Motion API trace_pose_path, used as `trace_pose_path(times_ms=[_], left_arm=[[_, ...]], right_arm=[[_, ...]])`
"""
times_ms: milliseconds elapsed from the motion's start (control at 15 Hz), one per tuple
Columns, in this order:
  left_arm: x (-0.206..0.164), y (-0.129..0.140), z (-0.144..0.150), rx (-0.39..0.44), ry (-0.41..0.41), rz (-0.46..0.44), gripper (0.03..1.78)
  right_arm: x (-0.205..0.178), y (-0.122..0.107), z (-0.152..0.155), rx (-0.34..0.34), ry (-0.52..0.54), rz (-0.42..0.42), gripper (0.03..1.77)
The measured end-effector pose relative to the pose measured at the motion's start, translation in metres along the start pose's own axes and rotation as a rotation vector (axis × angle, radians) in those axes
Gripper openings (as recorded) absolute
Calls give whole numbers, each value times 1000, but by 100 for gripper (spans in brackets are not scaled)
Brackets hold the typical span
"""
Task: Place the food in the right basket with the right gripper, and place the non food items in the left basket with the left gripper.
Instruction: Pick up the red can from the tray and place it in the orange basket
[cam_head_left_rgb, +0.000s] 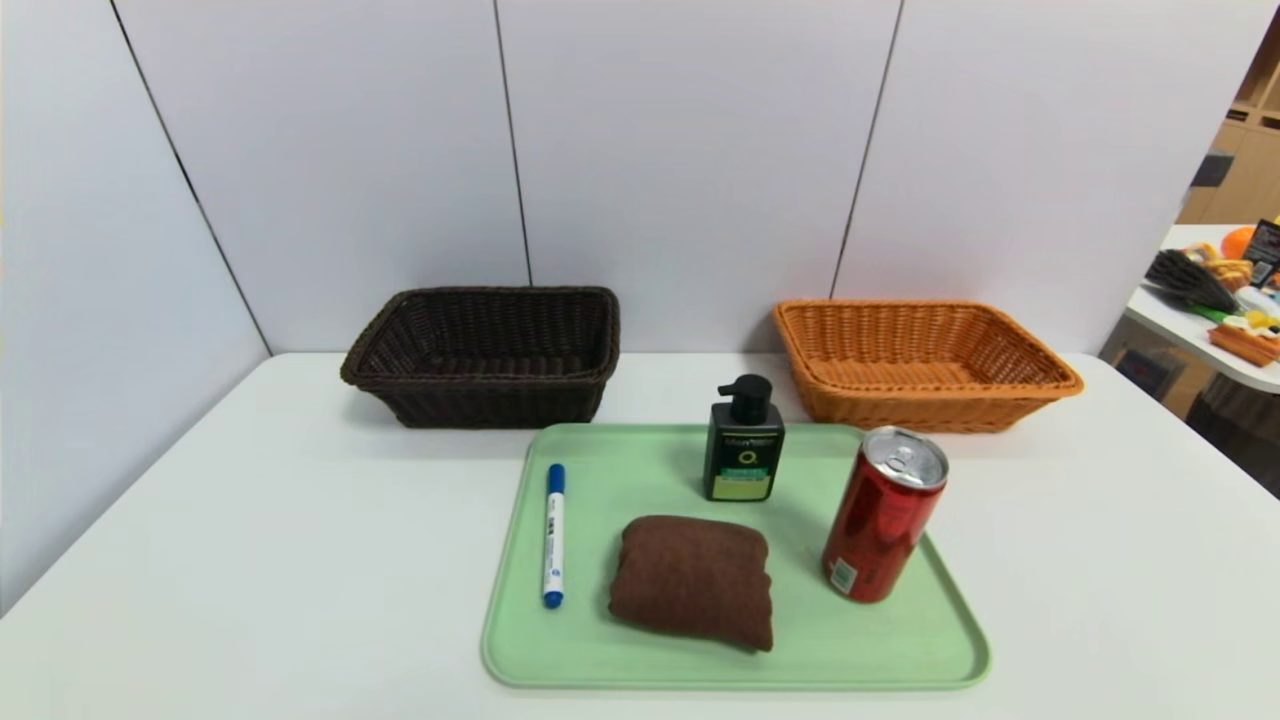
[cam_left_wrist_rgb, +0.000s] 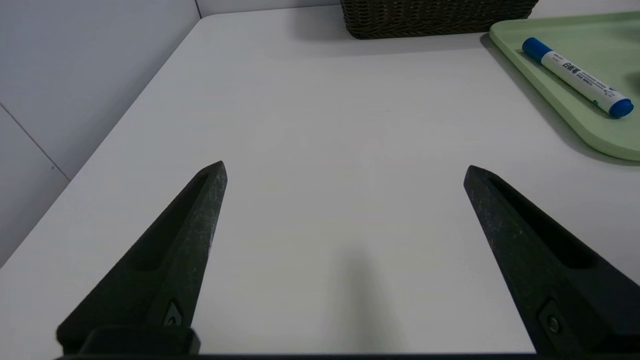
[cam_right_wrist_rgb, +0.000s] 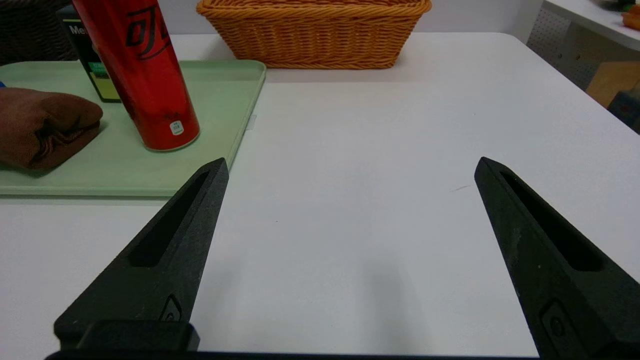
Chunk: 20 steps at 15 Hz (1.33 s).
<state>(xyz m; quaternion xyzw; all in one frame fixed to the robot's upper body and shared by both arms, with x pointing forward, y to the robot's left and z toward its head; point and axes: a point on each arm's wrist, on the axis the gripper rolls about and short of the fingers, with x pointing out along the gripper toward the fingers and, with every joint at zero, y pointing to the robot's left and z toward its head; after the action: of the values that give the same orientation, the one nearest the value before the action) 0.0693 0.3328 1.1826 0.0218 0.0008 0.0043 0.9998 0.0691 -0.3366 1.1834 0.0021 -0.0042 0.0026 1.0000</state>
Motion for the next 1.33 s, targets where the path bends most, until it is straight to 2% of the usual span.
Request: trace_pose_path(times_ms=[1067,1333], left_arm=[[0,0,0,-10,1,2,169],[0,0,0,0,-3,2,169]], right_arm=[[0,0,0,-1,7,-5,170],[-2,1,4,-68,14,32,170]])
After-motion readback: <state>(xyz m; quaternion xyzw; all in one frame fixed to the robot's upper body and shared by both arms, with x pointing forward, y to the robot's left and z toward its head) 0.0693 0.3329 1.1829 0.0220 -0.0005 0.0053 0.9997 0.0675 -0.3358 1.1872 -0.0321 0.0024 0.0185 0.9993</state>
